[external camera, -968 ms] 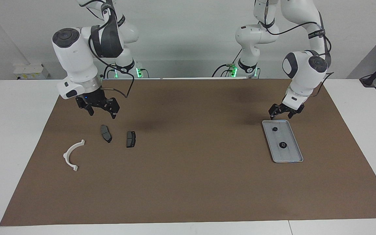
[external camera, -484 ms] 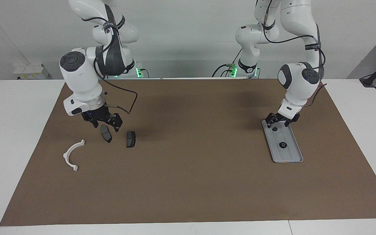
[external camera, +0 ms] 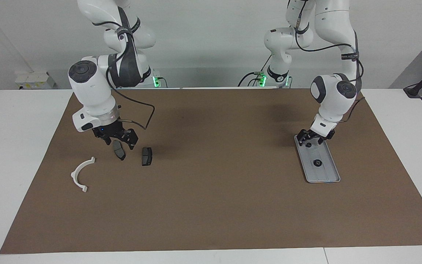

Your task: Place bearing gear from tray to pile

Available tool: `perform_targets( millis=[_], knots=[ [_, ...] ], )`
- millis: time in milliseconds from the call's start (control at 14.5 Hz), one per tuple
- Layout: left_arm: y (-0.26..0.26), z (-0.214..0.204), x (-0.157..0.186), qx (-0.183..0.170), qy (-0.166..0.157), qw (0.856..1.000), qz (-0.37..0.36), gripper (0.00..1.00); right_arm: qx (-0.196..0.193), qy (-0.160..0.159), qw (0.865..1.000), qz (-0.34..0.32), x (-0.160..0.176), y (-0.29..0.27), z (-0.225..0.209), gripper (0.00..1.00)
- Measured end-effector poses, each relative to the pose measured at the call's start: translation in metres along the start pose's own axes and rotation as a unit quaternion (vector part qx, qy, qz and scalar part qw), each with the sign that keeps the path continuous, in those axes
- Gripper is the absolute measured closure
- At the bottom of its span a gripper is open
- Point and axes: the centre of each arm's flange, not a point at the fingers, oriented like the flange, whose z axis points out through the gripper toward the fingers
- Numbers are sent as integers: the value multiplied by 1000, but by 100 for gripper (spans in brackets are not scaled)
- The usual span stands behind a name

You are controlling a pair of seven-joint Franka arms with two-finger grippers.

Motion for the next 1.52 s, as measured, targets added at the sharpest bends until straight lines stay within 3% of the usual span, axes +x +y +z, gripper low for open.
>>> perform_targets(
  millis=[69,207,276,415,691,760,1037,1244,1521],
  knots=[
    [0,0,0,0,0,1000,0,8,0,0,1000,0,0,0,2,0],
    [1,0,0,0,0,1000,1,10,-1,-2,1000,0,0,0,4,0],
    [1,0,0,0,0,1000,1,18,-1,-2,1000,0,0,0,5,0],
    [1,0,0,0,0,1000,1,20,0,0,1000,0,0,0,7,0],
    [1,0,0,0,0,1000,1,70,1,2,1000,0,-1,0,14,0],
    [1,0,0,0,0,1000,1,76,1,1,1000,0,-2,0,14,0],
    [1,-4,3,0,-5,1000,0,76,1,1,1000,0,-2,0,15,0],
    [7,-41,25,-1,-26,1000,-8,76,1,0,1000,0,-2,0,15,0],
    [88,-73,36,-2,-15,998,-61,76,0,0,1000,0,-2,0,16,0]
  ],
)
